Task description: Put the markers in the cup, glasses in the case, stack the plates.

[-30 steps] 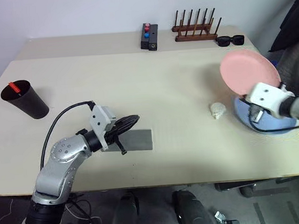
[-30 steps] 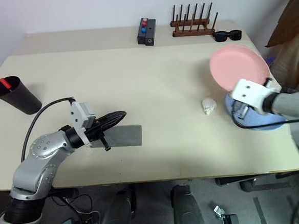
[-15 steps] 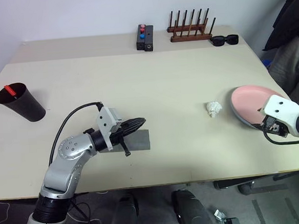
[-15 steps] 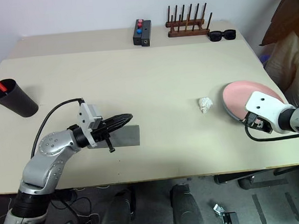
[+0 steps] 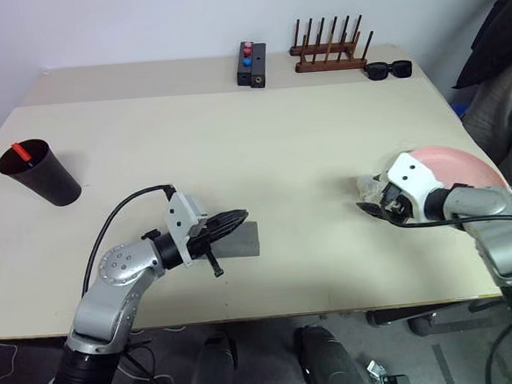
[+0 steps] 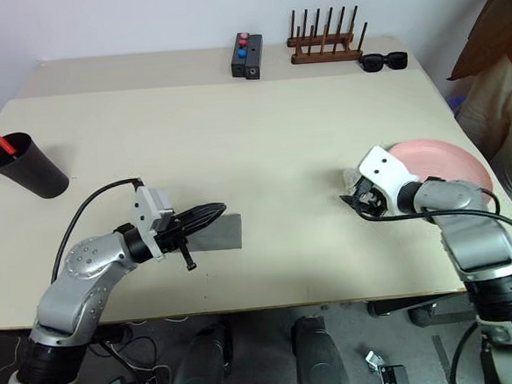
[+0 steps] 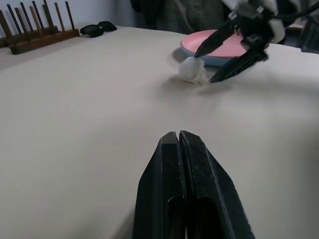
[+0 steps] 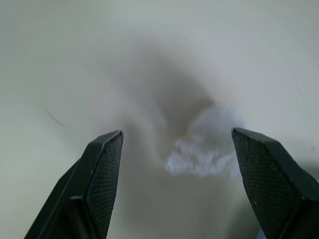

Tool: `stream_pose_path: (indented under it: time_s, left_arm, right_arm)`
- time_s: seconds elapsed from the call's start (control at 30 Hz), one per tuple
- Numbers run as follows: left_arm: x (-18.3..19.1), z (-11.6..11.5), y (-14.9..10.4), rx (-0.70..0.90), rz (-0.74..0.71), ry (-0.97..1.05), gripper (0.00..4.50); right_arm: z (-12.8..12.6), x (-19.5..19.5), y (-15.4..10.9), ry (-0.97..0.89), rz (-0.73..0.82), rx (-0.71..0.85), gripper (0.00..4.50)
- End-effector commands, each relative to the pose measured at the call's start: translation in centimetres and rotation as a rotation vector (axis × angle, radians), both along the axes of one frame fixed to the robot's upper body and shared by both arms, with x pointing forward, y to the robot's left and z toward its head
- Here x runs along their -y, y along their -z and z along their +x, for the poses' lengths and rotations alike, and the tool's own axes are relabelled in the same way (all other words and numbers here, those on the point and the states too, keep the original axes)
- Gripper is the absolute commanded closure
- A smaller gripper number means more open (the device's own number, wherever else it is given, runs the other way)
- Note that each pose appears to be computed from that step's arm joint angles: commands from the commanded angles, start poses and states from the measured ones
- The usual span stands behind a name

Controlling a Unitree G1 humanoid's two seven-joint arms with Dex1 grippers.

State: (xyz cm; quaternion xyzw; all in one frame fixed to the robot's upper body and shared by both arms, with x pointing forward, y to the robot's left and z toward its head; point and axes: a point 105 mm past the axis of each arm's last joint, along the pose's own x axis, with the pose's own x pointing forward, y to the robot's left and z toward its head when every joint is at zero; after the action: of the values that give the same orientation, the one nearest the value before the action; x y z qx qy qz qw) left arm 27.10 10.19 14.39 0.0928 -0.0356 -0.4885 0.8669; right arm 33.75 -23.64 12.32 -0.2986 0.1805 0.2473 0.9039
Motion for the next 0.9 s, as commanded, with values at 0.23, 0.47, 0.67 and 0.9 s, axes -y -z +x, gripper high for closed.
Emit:
stream_pose_path:
  time_s: [0.23, 0.47, 0.67, 0.9]
  left_arm:
    - [0.0, -0.4, -1.1, 0.068, -0.006, -0.014, 4.50]
    - [-0.1, -0.4, -1.0, 0.065, -0.006, -0.017, 4.50]
    - [-0.3, -0.2, -1.0, 0.065, -0.006, -0.024, 4.50]
    - [-0.5, 0.8, -0.9, 0.063, -0.007, -0.027, 4.50]
  right_arm:
    - [2.3, 0.4, -0.2, 0.071, -0.002, 0.095, 2.29]
    - [2.5, 0.6, -2.7, 0.056, -0.029, 0.201, 4.42]
    - [1.1, 4.0, -7.1, 0.097, -0.067, 0.266, 4.42]
    - [-1.3, 10.2, -5.9, 0.235, -0.140, 0.154, 4.11]
